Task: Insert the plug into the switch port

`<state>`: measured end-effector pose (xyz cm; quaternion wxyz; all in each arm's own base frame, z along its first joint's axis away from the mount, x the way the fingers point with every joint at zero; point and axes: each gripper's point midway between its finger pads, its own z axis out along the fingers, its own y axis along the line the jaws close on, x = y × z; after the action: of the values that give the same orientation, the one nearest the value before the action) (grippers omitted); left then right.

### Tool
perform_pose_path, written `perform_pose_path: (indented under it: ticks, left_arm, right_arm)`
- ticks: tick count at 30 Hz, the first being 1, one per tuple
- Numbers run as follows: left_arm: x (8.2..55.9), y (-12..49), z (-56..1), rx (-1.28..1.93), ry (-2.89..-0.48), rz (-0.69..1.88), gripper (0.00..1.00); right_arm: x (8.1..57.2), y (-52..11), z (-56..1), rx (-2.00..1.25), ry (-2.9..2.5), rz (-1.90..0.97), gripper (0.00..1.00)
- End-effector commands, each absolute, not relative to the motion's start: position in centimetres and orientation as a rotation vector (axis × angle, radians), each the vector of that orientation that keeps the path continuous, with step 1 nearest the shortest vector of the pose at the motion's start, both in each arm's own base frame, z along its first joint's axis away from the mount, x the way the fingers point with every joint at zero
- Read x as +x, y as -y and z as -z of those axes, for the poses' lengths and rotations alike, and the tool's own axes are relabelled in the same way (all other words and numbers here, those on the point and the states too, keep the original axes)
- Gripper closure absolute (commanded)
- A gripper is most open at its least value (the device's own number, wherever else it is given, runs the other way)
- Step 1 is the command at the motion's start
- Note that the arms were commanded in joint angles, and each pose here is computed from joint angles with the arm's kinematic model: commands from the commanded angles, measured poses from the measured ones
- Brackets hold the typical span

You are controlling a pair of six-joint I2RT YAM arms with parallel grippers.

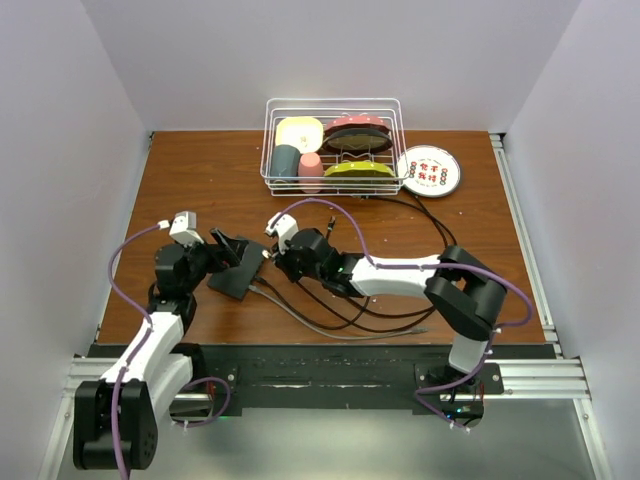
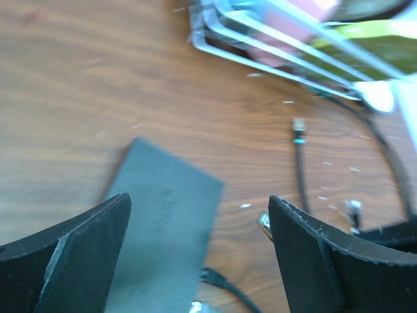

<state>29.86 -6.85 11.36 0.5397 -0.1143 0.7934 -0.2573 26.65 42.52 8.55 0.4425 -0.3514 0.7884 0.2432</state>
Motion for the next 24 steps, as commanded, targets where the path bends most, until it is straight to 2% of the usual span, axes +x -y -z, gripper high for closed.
perform_pose_path:
  ticks: [1,9,16,24]
  left_arm:
    - [29.2,10.4,-14.2,-0.11,-1.775,0.839,0.11]
    - [27.7,13.3,-16.0,-0.007,-1.671,1.07,0.17]
    - [27.1,15.0,-16.4,0.026,-1.657,1.161,0.33]
    - [27.1,16.3,-16.6,0.049,-1.658,1.201,0.47]
  right_arm:
    - [26.5,-42.2,-12.1,-0.828,-1.888,-0.651,1.0]
    - [25.6,-42.6,-15.6,-0.816,-1.814,-0.749,1.0]
    - [25.2,-42.8,-16.4,-0.817,-1.791,-0.787,1.0]
    - [25.0,-42.7,-17.6,-0.801,-1.762,-0.814,1.0]
